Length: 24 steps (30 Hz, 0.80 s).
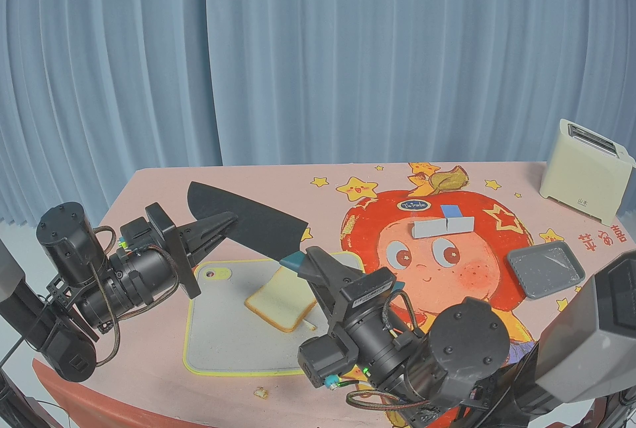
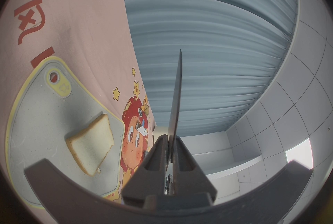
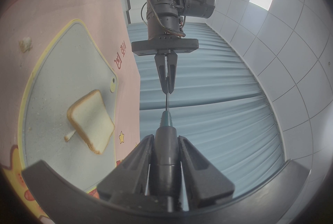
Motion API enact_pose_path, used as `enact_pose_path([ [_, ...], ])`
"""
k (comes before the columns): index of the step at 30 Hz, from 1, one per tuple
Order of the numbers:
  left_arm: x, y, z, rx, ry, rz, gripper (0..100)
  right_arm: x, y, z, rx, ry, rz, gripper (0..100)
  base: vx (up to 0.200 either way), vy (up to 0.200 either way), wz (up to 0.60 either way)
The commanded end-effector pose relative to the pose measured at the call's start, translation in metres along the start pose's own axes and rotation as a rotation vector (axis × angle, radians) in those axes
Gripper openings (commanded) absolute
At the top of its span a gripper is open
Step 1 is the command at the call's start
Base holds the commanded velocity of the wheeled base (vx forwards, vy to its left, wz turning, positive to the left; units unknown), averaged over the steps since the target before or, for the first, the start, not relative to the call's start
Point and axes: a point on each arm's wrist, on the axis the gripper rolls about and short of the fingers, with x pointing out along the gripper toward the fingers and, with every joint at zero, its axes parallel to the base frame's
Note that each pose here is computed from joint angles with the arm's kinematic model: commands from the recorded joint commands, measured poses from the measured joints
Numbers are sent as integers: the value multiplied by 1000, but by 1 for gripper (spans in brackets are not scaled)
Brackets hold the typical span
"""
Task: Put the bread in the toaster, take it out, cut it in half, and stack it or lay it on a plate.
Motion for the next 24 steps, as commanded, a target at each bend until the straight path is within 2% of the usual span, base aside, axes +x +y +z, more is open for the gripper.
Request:
enact_pose_path([
  [1, -1, -1, 0, 2, 4, -4, 0, 0, -2, 0, 10, -1, -11, 0, 0, 0, 0],
  [7, -4, 0, -2, 9, 10, 4, 0, -3, -7, -3, 17, 4, -19, 0, 0, 0, 0],
  [9, -7, -3, -4, 38, 40, -5, 0, -4, -11, -4, 25, 4, -29, 0, 0, 0, 0],
  [11, -13, -2, -8, 54, 90, 1, 0, -3, -12, -6, 23, 12, -28, 0, 0, 0, 0],
  [12, -14, -2, -8, 54, 94, 1, 100, -3, -12, -7, 22, 14, -27, 0, 0, 0, 0],
  [16, -13, -2, -8, 56, 94, -2, 100, -4, -12, -9, 25, 18, -25, 0, 0, 0, 0],
  [20, -14, -1, -9, 55, 102, 4, 100, -4, -13, -11, 55, 25, -29, 0, 0, 0, 0],
  [24, -15, -1, -9, 57, 102, 4, 100, -1, -15, -17, 61, 43, -35, 0, 0, 0, 0],
])
